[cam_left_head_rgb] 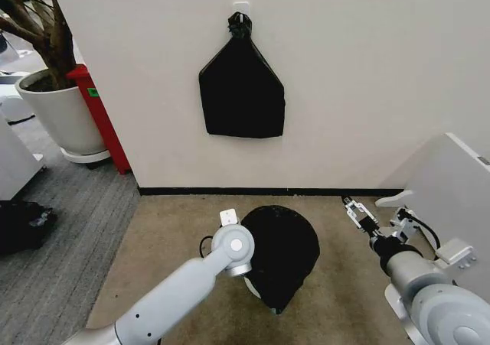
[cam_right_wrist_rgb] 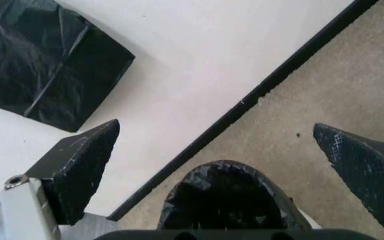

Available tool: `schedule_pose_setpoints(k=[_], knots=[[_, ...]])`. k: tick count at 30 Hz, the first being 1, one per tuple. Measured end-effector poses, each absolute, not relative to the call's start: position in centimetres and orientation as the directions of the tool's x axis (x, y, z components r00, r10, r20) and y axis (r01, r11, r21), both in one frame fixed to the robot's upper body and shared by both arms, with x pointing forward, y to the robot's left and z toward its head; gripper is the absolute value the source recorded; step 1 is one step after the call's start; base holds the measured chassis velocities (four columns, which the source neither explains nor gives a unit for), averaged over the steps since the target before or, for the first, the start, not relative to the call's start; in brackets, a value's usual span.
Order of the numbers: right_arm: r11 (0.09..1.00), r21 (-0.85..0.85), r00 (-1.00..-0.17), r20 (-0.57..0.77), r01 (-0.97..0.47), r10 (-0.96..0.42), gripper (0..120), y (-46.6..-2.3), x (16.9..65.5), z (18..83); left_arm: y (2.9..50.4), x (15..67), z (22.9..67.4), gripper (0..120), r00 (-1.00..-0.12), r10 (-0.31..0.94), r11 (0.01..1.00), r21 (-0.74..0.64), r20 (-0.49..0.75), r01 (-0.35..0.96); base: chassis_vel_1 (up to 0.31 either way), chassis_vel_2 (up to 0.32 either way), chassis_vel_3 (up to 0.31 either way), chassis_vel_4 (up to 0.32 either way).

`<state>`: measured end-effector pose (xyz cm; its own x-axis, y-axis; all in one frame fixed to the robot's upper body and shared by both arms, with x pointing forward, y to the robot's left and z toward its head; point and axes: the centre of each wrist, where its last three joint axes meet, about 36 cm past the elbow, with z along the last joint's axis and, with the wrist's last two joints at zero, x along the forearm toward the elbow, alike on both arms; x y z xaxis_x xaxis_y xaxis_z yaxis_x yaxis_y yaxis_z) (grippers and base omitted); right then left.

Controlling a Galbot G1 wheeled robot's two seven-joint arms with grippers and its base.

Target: Place the garbage bag over the trash bin.

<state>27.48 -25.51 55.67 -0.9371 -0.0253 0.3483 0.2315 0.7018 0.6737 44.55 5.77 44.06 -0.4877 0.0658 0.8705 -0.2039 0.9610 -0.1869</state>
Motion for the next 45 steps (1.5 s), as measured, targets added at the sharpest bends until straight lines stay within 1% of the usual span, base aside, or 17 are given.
schedule_pose_setpoints(k=[3,5,9,11,13,17,19,20,22,23,26,29,37,39,41,42,45], knots=[[0.702,0.673,-0.936,0.350,0.233,-0.026,100,-25.5,27.5,55.7,6.0,44.2,44.2,15,-0.487,0.070,0.961,-0.189,0.871,-0.200,0.000,0.000,0.000,0.000],[0.701,0.673,-0.936,0.352,0.234,-0.026,100,-25.5,27.5,55.7,6.1,44.1,44.5,18,-0.490,0.076,0.961,-0.194,0.868,-0.195,0.000,0.000,0.000,0.000],[0.694,0.677,-0.931,0.364,0.245,-0.026,100,-25.6,27.5,55.7,6.4,43.5,45.9,38,-0.516,0.090,0.961,-0.211,0.852,-0.180,0.000,0.000,0.000,0.000],[0.689,0.681,-0.929,0.369,0.250,-0.027,100,-25.7,27.5,55.8,6.9,43.2,46.6,45,-0.525,0.091,0.958,-0.218,0.846,-0.184,0.000,0.000,0.000,0.000],[0.687,0.681,-0.929,0.370,0.251,-0.028,100,-25.7,27.5,55.8,7.0,43.2,46.7,46,-0.526,0.091,0.958,-0.219,0.845,-0.186,0.000,0.000,0.000,0.000],[0.679,0.687,-0.925,0.378,0.260,-0.028,100,-25.8,27.6,55.8,8.9,42.6,48.1,66,-0.535,0.102,0.951,-0.240,0.839,-0.194,0.000,0.000,0.000,0.000],[0.678,0.688,-0.925,0.379,0.261,-0.029,100,-25.8,27.6,55.8,9.2,42.4,48.2,68,-0.535,0.103,0.951,-0.241,0.838,-0.195,0.000,0.000,0.000,0.000],[0.676,0.689,-0.924,0.381,0.262,-0.031,100,-25.8,27.6,55.8,9.7,42.2,48.4,74,-0.532,0.107,0.949,-0.246,0.840,-0.197,0.000,0.000,0.000,0.000],[0.675,0.691,-0.924,0.382,0.261,-0.034,100,-25.8,27.6,55.9,10.5,42.0,48.7,81,-0.525,0.115,0.946,-0.254,0.843,-0.201,0.000,0.000,0.000,0.000],[0.675,0.690,-0.923,0.383,0.260,-0.035,100,-25.7,27.6,55.9,10.8,41.7,48.9,88,-0.521,0.117,0.945,-0.256,0.845,-0.204,0.000,0.000,0.000,0.000],[0.676,0.689,-0.922,0.385,0.260,-0.038,100,-25.7,27.6,55.9,11.6,41.2,49.1,97,-0.518,0.119,0.943,-0.260,0.847,-0.209,0.000,0.000,0.000,0.000],[0.677,0.688,-0.921,0.388,0.260,-0.041,100,-25.6,27.6,55.9,12.4,40.7,49.4,100,-0.521,0.118,0.941,-0.263,0.846,-0.213,0.000,0.000,0.000,0.000],[0.675,0.690,-0.914,0.402,0.261,-0.058,100,-25.1,27.6,55.7,14.4,40.8,49.7,100,-0.560,0.176,0.920,-0.338,0.809,-0.200,0.000,0.000,0.000,0.000],[0.675,0.691,-0.912,0.406,0.261,-0.063,100,-24.9,27.6,55.6,14.8,40.9,49.7,100,-0.568,0.208,0.913,-0.366,0.796,-0.178,0.000,0.000,0.000,0.000],[0.676,0.690,-0.909,0.411,0.258,-0.073,100,-24.6,27.5,55.5,15.9,41.1,49.6,100,-0.561,0.296,0.897,-0.427,0.773,-0.114,0.000,0.000,0.000,0.000],[0.676,0.690,-0.909,0.411,0.258,-0.073,100,-24.6,27.5,55.5,15.9,41.1,49.6,100,-0.561,0.296,0.897,-0.427,0.773,-0.114,0.000,0.000,0.000,0.000],[0.679,0.688,-0.908,0.412,0.255,-0.076,100,-24.5,27.6,55.5,17.3,41.1,49.2,100,-0.532,0.392,0.872,-0.487,0.751,-0.046,0.000,0.000,0.000,0.000]])
